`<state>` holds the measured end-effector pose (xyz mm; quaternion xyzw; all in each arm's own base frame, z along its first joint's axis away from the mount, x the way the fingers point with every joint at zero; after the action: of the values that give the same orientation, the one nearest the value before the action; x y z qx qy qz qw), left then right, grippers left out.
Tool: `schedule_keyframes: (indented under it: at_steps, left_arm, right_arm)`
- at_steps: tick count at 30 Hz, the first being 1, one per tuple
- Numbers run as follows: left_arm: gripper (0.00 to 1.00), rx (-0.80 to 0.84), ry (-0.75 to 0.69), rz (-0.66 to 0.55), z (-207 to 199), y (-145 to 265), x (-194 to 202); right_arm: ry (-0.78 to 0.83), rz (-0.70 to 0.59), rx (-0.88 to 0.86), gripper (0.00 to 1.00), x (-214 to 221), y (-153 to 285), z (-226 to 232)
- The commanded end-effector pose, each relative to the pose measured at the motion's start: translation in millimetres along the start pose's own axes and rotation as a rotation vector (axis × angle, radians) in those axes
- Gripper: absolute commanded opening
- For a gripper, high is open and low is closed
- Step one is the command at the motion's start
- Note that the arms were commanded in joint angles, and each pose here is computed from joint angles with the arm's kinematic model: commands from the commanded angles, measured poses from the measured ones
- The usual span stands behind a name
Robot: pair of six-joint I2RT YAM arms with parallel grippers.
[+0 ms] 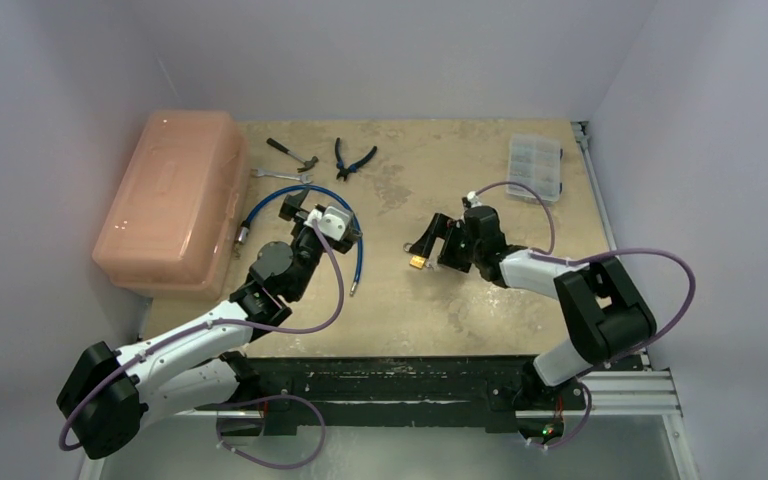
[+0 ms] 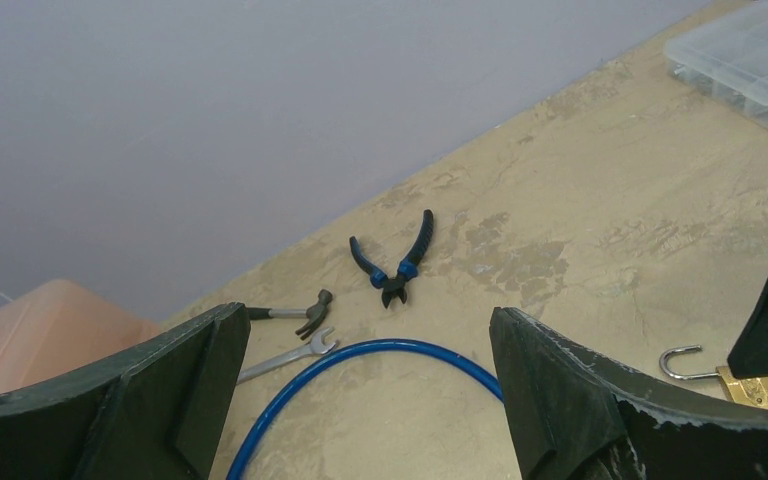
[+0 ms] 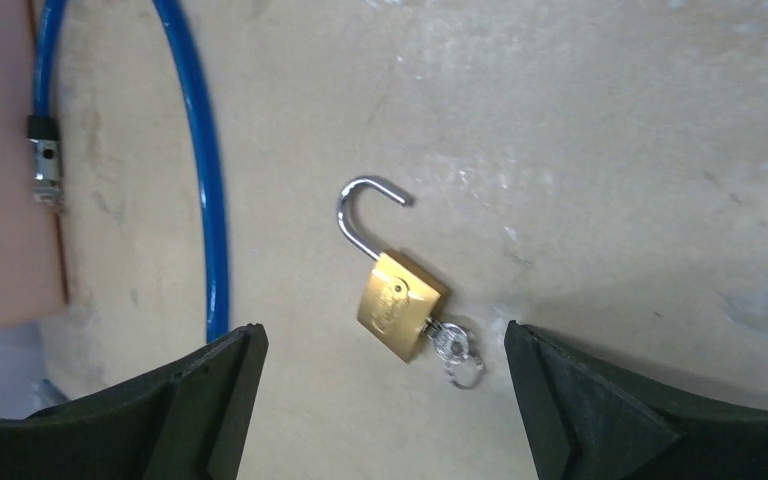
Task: Unlock with the key
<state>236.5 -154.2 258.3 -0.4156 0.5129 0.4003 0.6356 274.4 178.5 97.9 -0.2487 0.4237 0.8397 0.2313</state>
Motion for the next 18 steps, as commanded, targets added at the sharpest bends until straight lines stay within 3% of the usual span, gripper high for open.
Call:
schedule_keyframes:
  at_steps: [1, 10, 18]
  left_arm:
    - [0.99, -0.028, 0.050, -0.054, 3.2, -5.3, -19.1]
    - [0.99, -0.043, 0.052, -0.054, 4.6, -5.1, -19.2]
    - [0.99, -0.063, 0.083, -0.075, 7.2, -2.7, -22.3]
  right_arm:
    - [0.092, -0.016, 0.153, 0.99, -9.4, 17.6, -9.5]
    - [0.231, -0.162, 0.220, 0.99, -36.4, 68.0, 2.3]
    - [0.319, -0.368, 0.236, 0.99, -74.2, 132.0, 28.9]
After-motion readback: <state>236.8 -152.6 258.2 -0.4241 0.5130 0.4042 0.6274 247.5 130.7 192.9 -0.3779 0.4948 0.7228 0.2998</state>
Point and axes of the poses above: each gripper's point midway between its finger pads, its own y axis back along the fingers, its own z axis along the line the jaws close on, x = y × z, the point moved 8 cm from there along y, back along the fingers, and after that the axes turned 15 degrees about y, right-handed, at the moved point
